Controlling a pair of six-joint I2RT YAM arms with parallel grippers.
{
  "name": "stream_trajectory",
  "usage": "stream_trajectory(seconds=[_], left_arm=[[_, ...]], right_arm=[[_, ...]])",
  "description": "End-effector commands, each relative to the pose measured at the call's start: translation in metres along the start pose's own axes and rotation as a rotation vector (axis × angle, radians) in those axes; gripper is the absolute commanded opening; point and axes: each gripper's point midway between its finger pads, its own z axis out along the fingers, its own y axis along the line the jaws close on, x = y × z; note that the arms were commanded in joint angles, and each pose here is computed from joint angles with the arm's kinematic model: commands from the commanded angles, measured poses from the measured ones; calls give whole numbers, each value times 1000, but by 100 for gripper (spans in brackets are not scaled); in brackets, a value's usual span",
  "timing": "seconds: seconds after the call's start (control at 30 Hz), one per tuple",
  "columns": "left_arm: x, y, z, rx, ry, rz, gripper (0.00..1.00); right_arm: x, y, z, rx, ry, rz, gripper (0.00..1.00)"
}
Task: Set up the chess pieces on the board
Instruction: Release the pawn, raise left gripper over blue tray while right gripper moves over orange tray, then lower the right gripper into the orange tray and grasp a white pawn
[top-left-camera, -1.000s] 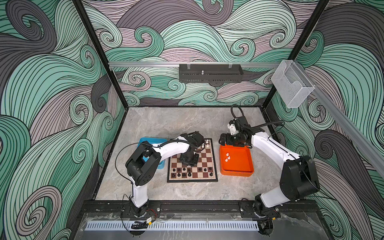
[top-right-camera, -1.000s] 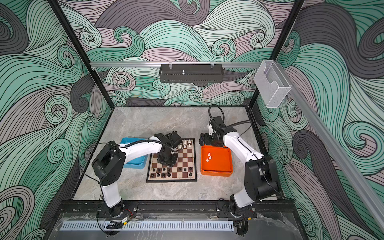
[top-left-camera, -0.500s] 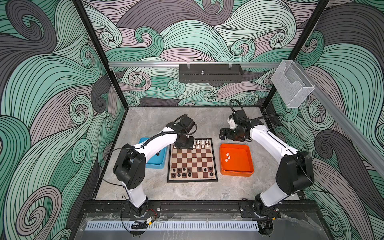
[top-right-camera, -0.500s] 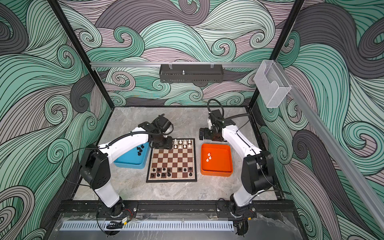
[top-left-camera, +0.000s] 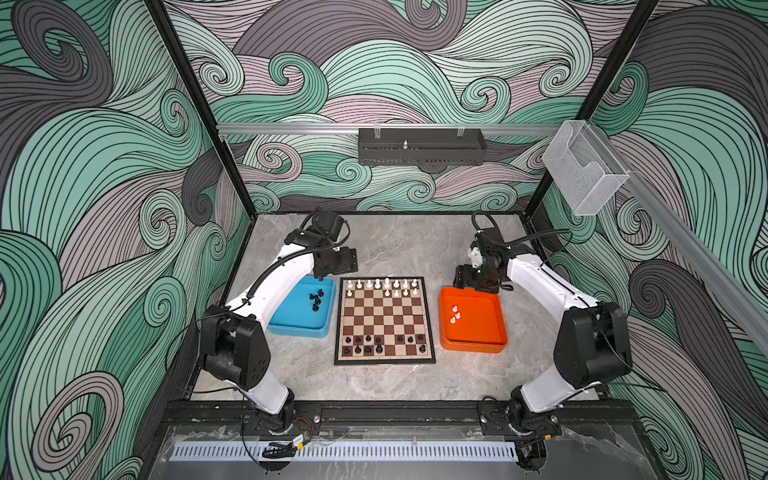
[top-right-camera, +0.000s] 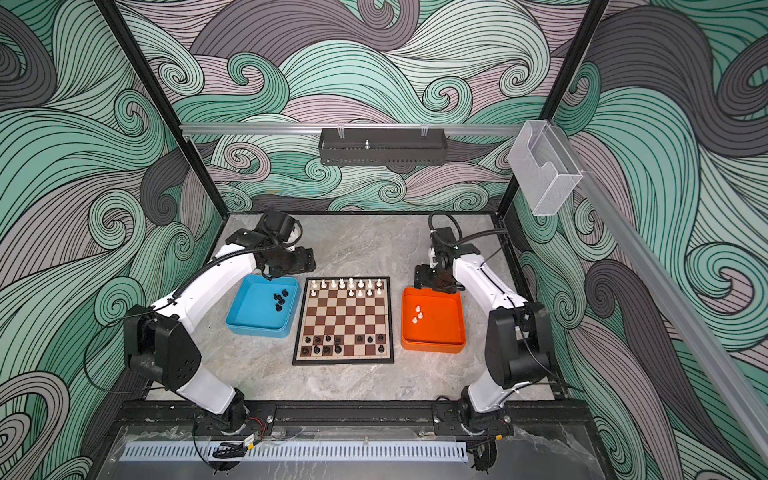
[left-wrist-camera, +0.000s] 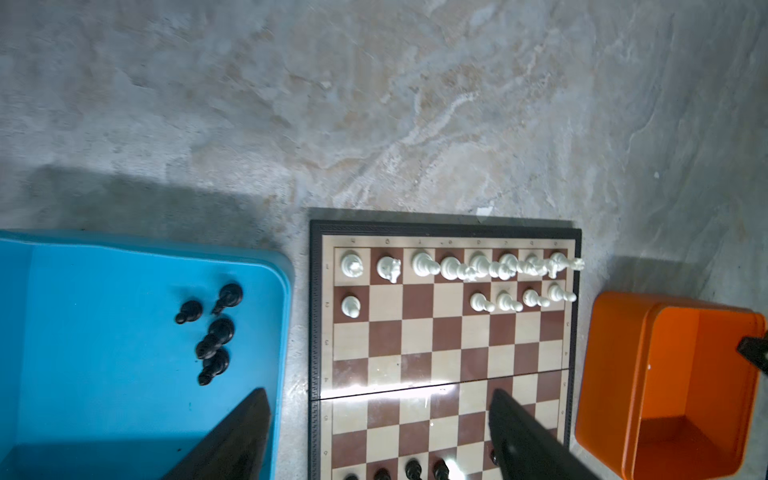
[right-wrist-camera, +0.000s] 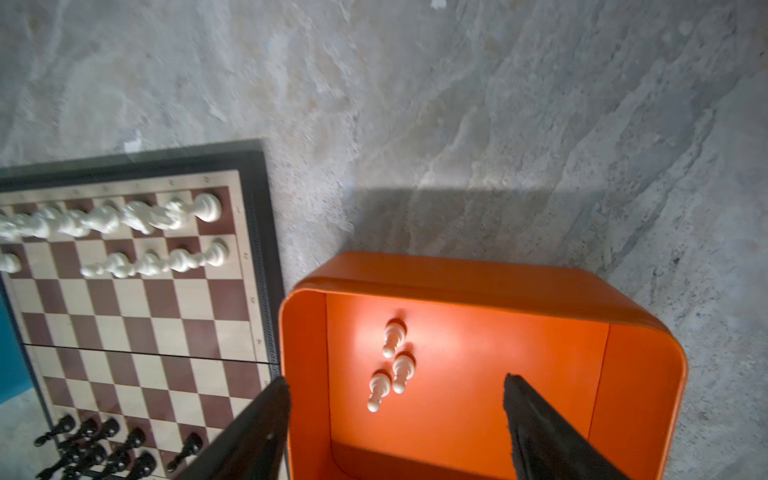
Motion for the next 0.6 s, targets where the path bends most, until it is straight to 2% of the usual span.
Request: stream_trajectory(seconds=[0.0,0.07,0.33,0.47,0.57], left_arm=[[-15,23,-26,-61,-62,-12,85],[-17,39,-29,-89,-67,-42,86],[-19,102,-33,-168,-76,-165,86],[-21,125,-30,-188,-86,-221,86],[-25,135,-28,-193,-90,-250,86]], right_arm=[[20,-3,10,-4,46,4,69],[28,-6,19,0,66,14,61],[43,-13,35,36,84,11,54],[45,-12,40,62,90,-3,51],[46,-10,42,75,93,-10,45]])
